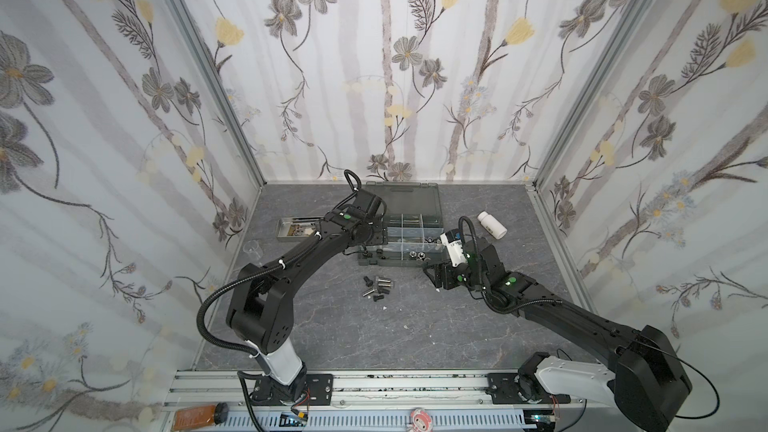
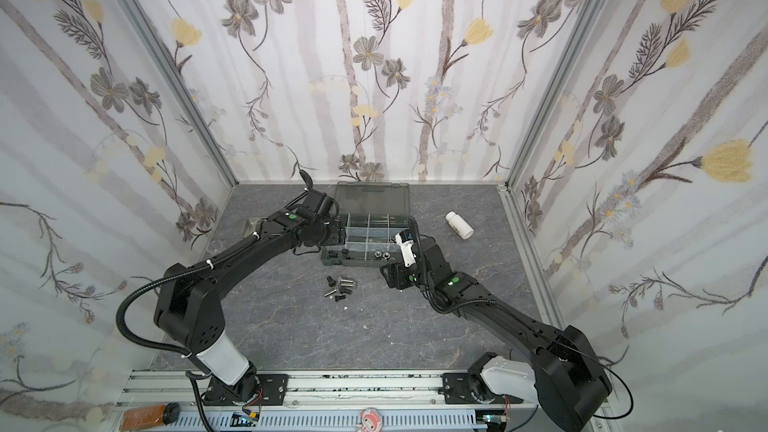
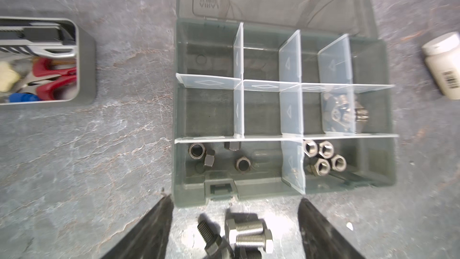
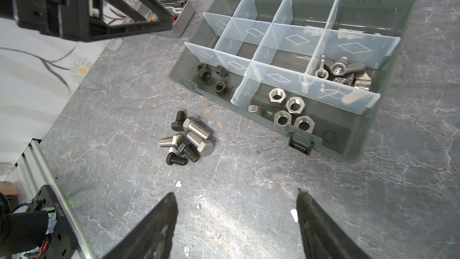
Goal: Sort the screws and nuts into containers
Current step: Place the nut into the container, then pick up the screw from the center of the table.
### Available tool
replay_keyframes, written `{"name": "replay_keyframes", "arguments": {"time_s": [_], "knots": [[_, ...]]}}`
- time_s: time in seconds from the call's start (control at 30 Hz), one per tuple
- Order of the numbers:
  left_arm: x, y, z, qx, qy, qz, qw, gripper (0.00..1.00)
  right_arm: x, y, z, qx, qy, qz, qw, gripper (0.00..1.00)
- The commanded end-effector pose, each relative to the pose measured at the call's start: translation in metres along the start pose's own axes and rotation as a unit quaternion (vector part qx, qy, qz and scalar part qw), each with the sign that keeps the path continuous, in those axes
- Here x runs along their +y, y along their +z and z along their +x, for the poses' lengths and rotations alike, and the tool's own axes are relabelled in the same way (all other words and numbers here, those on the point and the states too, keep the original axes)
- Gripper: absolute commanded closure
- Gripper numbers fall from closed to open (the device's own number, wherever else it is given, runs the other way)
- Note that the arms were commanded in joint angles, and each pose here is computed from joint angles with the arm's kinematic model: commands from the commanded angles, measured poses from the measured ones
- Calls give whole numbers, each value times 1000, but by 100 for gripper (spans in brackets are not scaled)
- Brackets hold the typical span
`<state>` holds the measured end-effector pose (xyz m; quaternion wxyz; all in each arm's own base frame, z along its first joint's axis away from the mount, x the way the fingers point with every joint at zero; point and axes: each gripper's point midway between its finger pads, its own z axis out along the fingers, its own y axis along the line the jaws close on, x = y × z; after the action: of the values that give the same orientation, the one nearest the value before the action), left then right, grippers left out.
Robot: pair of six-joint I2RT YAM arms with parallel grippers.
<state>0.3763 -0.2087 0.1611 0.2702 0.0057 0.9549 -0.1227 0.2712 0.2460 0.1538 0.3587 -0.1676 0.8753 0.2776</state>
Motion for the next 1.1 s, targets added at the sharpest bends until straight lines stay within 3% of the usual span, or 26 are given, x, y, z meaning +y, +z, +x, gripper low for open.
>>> {"name": "replay_keyframes", "arguments": {"time_s": [0.0,0.17,0.57,0.87,1.07], "knots": [[-2,-21,-7,-34,-7,19,999,14,0,1,5,16,-16,25,999,33],[11,-52,-3,-75,-18,25,997,0,17,10,4,43,-30,23,998,46],[52,-85,4,-112,-80,33,990,0,52,37,12,127,-90,24,988,51],[71,-98,-2,-114,-80,26,990,0,67,69,30,166,-115,22,979,52],[82,-102,-2,-122,-87,26,988,0,82,90,40,192,-142,19,971,59]]}}
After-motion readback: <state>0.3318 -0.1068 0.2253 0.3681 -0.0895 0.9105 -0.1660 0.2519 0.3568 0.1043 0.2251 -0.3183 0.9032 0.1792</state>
